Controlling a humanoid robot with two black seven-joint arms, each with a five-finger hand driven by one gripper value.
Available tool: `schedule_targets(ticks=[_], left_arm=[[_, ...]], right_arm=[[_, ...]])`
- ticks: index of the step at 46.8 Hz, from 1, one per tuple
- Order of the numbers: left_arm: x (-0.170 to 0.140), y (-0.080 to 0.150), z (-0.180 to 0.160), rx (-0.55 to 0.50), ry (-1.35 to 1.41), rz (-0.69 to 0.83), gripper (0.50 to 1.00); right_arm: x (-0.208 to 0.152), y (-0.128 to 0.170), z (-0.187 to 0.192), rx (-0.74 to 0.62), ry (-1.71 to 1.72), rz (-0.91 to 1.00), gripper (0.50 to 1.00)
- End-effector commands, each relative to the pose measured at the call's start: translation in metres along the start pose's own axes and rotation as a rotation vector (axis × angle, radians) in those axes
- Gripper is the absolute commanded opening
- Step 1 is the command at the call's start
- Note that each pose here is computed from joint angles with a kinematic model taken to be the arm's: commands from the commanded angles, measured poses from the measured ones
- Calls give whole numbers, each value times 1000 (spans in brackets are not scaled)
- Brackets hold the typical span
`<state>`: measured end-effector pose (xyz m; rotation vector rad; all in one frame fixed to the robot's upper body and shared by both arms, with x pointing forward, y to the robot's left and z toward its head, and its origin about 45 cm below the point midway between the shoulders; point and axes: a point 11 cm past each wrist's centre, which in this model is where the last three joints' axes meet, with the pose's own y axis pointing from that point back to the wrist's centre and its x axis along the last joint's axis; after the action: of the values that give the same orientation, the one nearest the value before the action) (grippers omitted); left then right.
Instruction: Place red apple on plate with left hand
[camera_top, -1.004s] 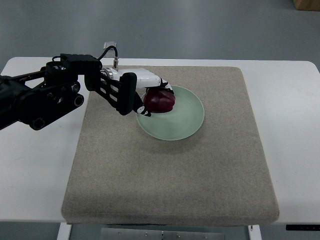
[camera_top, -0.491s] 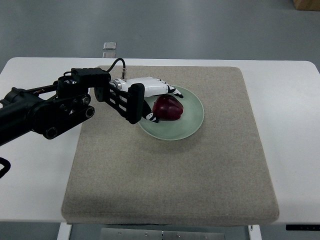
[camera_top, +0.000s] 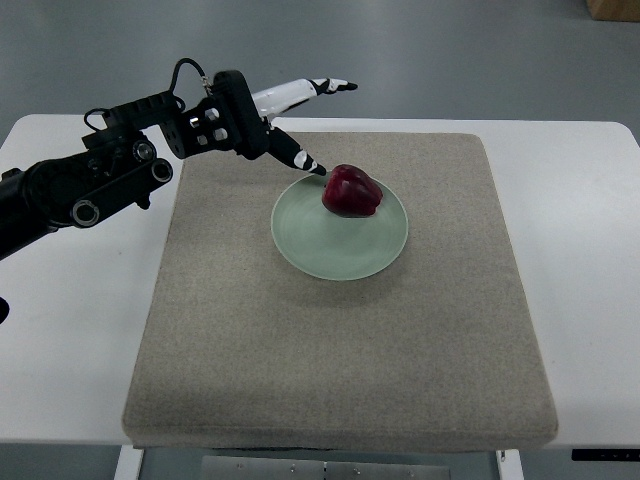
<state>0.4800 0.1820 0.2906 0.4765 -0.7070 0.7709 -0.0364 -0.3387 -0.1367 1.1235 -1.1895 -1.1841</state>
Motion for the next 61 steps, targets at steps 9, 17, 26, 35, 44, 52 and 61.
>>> schedule_targets(ticks=[9, 17, 26, 35, 44, 52, 61], left_arm=[[15, 6, -15, 30, 378, 122, 1000], [27, 15, -31, 49, 682, 186, 1000], [51, 33, -55, 48, 978, 270, 1000], [55, 56, -86, 55, 1247, 314, 1000], [48, 72, -101, 16, 1373, 312, 1000], [44, 81, -108, 11, 1452, 307, 1000], [40, 83, -112, 26, 1463, 307, 1000]], right_arm=[[0, 0, 0, 0, 0, 0, 930], [0, 0, 0, 0, 0, 0, 930], [0, 0, 0, 0, 0, 0, 930], [0, 0, 0, 0, 0, 0, 930], [0, 0, 0, 0, 0, 0, 928], [-4, 0, 0, 1, -8, -19, 928], [-6, 0, 3, -5, -1, -25, 928]])
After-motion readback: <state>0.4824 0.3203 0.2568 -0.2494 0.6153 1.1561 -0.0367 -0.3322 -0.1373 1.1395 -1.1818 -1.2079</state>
